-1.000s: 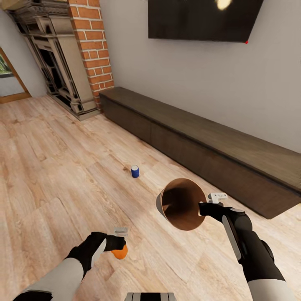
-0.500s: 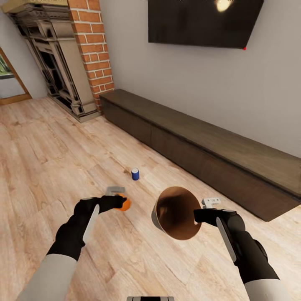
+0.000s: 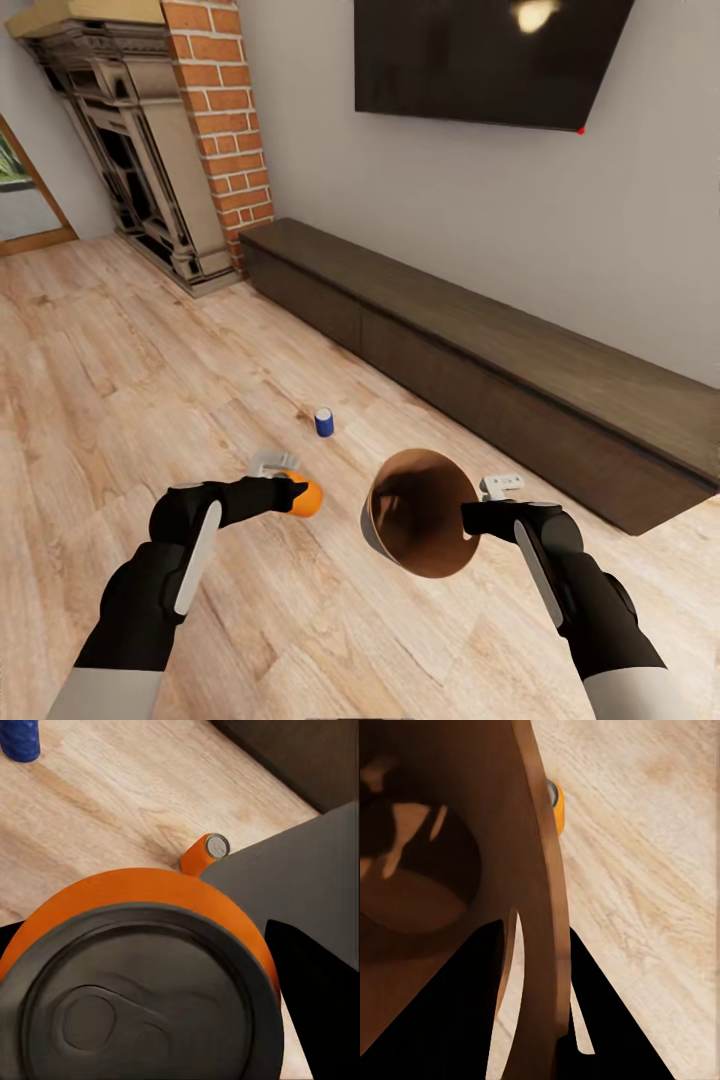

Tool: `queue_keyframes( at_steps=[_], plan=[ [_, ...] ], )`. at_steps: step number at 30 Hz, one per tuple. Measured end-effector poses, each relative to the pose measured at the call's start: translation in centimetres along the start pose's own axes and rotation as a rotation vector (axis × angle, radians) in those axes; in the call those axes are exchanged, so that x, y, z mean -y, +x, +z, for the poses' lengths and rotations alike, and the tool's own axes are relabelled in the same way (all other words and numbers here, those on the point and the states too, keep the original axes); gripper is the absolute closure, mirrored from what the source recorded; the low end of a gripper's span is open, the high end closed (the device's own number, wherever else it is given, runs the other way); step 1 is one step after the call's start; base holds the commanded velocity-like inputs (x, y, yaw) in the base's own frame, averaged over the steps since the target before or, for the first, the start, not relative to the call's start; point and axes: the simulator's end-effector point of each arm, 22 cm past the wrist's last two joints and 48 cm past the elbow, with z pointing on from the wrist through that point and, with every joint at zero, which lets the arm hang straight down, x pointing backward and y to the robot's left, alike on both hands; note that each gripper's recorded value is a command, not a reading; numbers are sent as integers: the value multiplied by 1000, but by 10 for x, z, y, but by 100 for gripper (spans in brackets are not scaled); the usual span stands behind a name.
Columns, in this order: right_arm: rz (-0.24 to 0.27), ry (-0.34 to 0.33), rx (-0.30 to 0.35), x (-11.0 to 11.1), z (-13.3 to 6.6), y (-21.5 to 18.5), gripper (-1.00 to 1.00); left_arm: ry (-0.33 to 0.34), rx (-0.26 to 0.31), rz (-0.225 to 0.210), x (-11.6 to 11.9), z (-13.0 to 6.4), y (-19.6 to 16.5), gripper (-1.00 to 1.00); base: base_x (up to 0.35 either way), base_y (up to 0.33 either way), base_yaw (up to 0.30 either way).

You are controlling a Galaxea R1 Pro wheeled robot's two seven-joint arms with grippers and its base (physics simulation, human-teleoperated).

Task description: Put the three can of soda from the living room inside the tash can in the kitchen.

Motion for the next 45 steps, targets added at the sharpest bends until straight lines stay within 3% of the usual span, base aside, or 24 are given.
queue_keyframes(
  at_steps=[24, 31, 35, 39, 40, 41, 45],
  plan=[
    [0, 0, 0, 0, -5, -4, 100, 98, 6, 4, 25, -8, -6, 100, 0, 0, 0],
    [1, -3, -13, -1, -2, 1, 100, 272, 25, 9, 66, -25, -3, 100, 0, 0, 0],
    [-26, -1, -66, -6, 8, 21, 100, 415, -20, -19, 95, -40, 40, 100, 0, 0, 0],
    [-50, 13, -78, -8, 10, 25, 100, 449, -33, -28, 96, -47, 55, 100, 0, 0, 0],
    [-53, 25, -80, -6, 10, 26, 100, 475, -42, -27, 103, -49, 58, 100, 0, 0, 0],
    [-49, 39, -86, -4, 12, 28, 100, 514, -42, -52, 105, -56, 58, 100, 0, 0, 0],
    [-69, 78, -102, -1, 14, 34, 100, 535, 3, -100, 82, -74, 49, 100, 0, 0, 0]
  ],
)
